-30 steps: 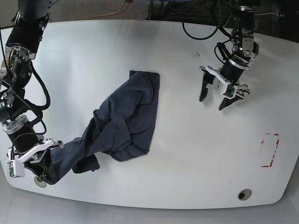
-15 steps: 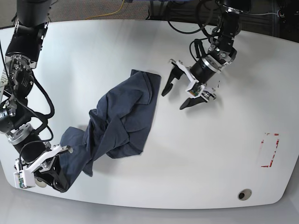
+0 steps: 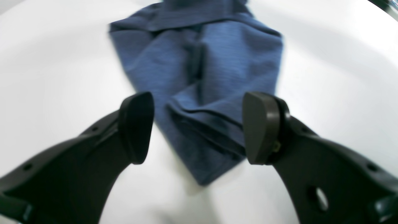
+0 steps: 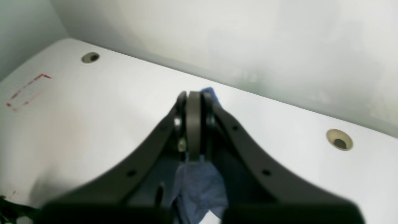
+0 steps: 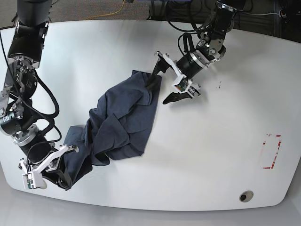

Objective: Layout the t-shirt on the table in an organized manner, then fold the t-shirt properly
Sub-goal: 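Reach the left gripper to the opposite t-shirt edge and grasp it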

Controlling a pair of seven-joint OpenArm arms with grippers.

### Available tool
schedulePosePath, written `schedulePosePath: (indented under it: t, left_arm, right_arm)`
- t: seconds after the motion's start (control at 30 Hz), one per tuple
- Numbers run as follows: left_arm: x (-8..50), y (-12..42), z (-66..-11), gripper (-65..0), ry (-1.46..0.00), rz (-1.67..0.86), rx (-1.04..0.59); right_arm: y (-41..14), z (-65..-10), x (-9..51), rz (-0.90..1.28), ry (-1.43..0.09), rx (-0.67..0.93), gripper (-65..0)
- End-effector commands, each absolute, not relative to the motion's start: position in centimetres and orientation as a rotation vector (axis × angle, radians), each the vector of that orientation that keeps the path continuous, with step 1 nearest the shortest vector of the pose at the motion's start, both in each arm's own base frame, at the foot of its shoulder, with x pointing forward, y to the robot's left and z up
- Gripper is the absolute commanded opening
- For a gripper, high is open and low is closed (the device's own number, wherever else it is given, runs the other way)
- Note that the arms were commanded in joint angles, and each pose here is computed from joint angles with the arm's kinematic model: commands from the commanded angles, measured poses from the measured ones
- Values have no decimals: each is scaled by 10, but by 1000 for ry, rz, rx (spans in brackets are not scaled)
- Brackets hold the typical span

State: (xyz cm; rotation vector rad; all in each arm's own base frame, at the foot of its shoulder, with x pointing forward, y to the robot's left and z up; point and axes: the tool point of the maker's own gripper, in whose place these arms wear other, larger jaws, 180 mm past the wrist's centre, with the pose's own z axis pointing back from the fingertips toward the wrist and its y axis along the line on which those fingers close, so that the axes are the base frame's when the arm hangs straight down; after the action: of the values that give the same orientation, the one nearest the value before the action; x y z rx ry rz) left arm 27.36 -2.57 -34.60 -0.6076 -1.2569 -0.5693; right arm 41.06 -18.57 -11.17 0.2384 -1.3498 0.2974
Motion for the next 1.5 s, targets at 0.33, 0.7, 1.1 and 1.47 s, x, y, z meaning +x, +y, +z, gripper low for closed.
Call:
schedulePosePath:
  t: [0.33,0.7,1.1,1.47]
  left_arm:
    - [286,-19,-328,-139,-1224,-330,-769]
    - [282,-25,-340,-139,-1122,-276,-827]
    - [303,-41,-355,-140,-1057,-217,-819]
    - [308,-52,-369,-140,-998,-203,-823]
  right_arm:
    - [-191,-89,414,291,-1425,218,-650]
    - [-190,-92,414,291,-1420,222,-650]
    - [-191,-99,412,284,-1403,221,-650]
    - [-191,-109,409,279,-1380,225,-650]
